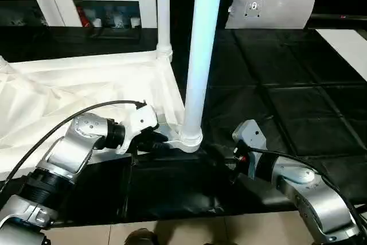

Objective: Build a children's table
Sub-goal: Rotate leg to tighten

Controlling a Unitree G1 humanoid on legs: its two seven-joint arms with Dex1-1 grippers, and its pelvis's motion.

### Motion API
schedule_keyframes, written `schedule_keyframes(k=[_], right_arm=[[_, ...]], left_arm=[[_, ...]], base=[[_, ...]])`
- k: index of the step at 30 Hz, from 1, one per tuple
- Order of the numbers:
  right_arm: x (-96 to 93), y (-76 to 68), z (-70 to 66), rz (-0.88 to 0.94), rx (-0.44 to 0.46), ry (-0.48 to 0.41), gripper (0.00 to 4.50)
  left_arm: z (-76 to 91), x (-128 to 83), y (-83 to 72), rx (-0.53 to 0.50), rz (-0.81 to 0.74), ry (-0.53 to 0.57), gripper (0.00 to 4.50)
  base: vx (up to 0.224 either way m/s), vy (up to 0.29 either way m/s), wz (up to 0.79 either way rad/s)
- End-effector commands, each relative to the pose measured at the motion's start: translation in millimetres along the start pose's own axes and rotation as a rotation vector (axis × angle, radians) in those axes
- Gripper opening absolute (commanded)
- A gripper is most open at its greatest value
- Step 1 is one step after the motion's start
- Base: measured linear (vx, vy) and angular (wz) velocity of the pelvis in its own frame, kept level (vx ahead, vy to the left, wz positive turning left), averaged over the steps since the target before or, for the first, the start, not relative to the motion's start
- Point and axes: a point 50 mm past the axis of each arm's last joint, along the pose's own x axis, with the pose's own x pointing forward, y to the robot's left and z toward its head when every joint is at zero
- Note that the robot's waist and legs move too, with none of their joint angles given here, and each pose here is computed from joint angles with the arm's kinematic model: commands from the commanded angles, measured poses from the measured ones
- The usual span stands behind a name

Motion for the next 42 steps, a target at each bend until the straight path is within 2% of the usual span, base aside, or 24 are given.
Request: schedule_keyframes(k=[1,3,11,15,23,28,32,34,36,39,42], right_arm=[[-0.5,2.4,3.5,0.019,-0.024,-0.005,4.5],[-0.2,2.3,3.6,0.02,-0.025,-0.005,4.5],[0.0,2.4,3.2,0.02,-0.026,-0.004,4.5],[-0.1,2.2,3.5,0.017,-0.026,-0.004,4.5],[1.0,-0.5,6.1,0.011,-0.03,-0.015,4.5],[3.2,-7.5,10.3,0.014,-0.035,-0.034,4.5],[5.7,-10.1,18.5,0.193,-0.053,-0.068,4.5],[6.2,-9.9,19.4,0.225,-0.054,-0.071,4.5],[7.3,-10.7,20.3,0.289,-0.062,-0.064,4.2],[10.0,-13.6,19.5,0.345,-0.066,-0.049,4.1],[12.1,-13.7,16.3,0.42,-0.07,-0.023,3.75]], left_arm=[[-3.6,-1,0.9,0.012,0.02,0.021,0.93],[-3.6,-1,1.8,0.008,0.026,0.017,0.93],[-6.4,0,-0.4,0.001,0.005,0.024,0.21],[-9.1,2,-1.1,0.012,0.0,0.041,0.05],[-9.9,6,-5.6,0.055,-0.03,0.036,0.05],[-11.0,5,-10.5,0.081,-0.055,0.018,0.05],[-3.3,4,-20.5,0.085,-0.189,-0.041,0.05],[-2.7,5,-21.8,0.091,-0.207,-0.043,0.05],[-1.7,5,-24.1,0.114,-0.238,-0.041,0.0],[0.5,5,-26.4,0.135,-0.268,-0.04,0.0],[2.8,5,-26.2,0.155,-0.274,-0.035,0.0]], base=[[0.0,0.0,0.0],[0.0,0.0,0.0],[0.0,0.0,0.0],[0.0,0.0,0.0],[0.0,0.0,0.0],[0.0,0.0,0.0],[0.0,0.0,0.0],[0.0,0.0,0.0],[0.0,0.0,0.0],[0.0,0.0,0.0],[0.0,0.0,0.0]])
